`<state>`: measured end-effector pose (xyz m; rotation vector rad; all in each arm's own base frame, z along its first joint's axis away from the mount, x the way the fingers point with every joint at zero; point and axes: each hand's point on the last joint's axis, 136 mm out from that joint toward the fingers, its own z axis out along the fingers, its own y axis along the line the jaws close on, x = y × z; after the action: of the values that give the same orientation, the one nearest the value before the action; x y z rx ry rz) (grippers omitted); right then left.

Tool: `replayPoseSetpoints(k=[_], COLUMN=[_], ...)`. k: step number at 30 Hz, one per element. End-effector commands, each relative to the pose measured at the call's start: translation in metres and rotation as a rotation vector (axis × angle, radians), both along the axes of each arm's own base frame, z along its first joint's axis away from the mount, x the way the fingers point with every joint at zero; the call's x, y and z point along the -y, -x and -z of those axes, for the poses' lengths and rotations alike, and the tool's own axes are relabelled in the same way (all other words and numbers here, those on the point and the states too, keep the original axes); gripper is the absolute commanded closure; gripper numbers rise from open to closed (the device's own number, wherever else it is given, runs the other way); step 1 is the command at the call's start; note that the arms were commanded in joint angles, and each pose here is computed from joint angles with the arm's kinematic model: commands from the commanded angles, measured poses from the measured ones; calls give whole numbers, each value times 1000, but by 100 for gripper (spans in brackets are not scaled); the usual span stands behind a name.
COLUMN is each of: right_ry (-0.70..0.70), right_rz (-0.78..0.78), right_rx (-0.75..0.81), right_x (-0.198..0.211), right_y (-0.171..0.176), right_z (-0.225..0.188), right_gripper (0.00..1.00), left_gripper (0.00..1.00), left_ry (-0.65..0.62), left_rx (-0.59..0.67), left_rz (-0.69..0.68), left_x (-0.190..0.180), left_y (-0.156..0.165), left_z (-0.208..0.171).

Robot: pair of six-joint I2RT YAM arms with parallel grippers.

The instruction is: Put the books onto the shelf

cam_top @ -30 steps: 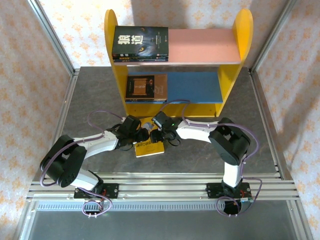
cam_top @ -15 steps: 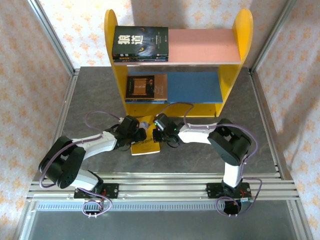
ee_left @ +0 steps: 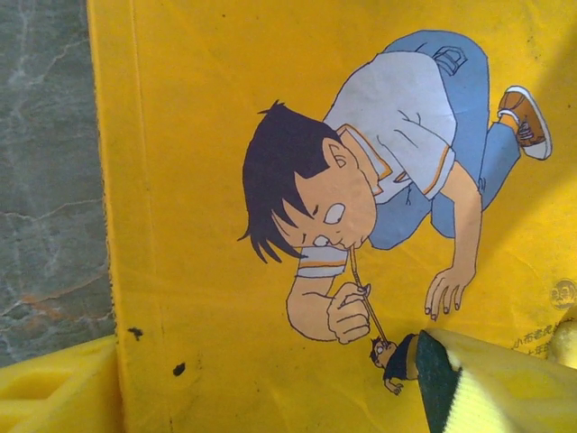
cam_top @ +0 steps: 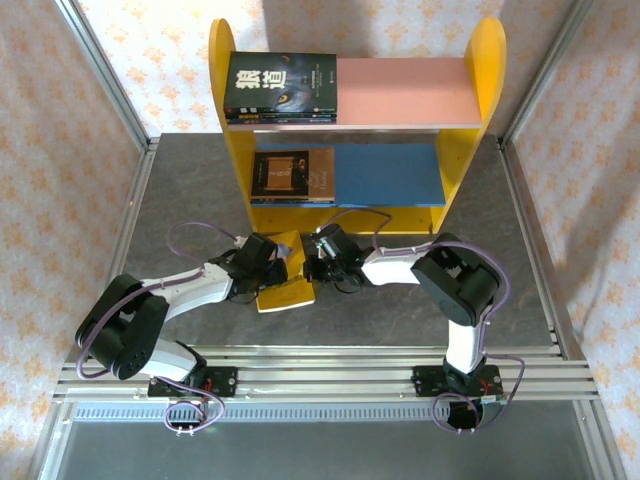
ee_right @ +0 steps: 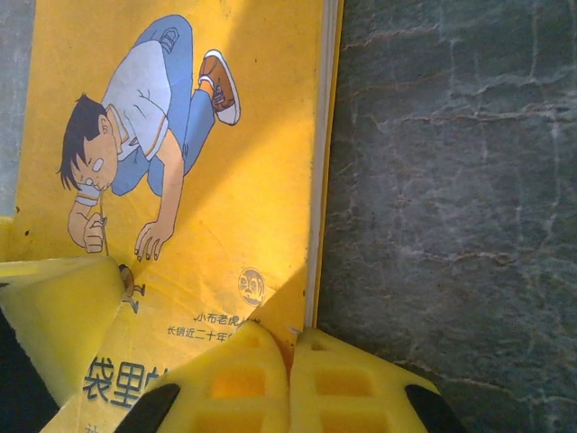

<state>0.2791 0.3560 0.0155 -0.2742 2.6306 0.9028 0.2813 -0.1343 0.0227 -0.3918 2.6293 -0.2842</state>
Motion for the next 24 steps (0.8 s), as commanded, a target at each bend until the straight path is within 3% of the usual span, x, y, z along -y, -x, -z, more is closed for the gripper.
replayPoseSetpoints(k=[1,6,9,24], right_ry=[186,182,179,176], right_rz=[-43,-51,-53,-58], right_rx=[-197,-200,-200,-192], right_x=[32,31,30,29], right_y=[51,53,53,51], right_z=[78,78,78,74], right_gripper=[96,94,94,89], left_gripper=[28,31,32,42], left_ry=[153,396,468,397], left_rx=[33,164,216,187], left_rz=[85,197,224,208], left_x=[30,71,80,66], left_y=[0,-10,-10,-2], left_z=[-7,-55,-77,-73])
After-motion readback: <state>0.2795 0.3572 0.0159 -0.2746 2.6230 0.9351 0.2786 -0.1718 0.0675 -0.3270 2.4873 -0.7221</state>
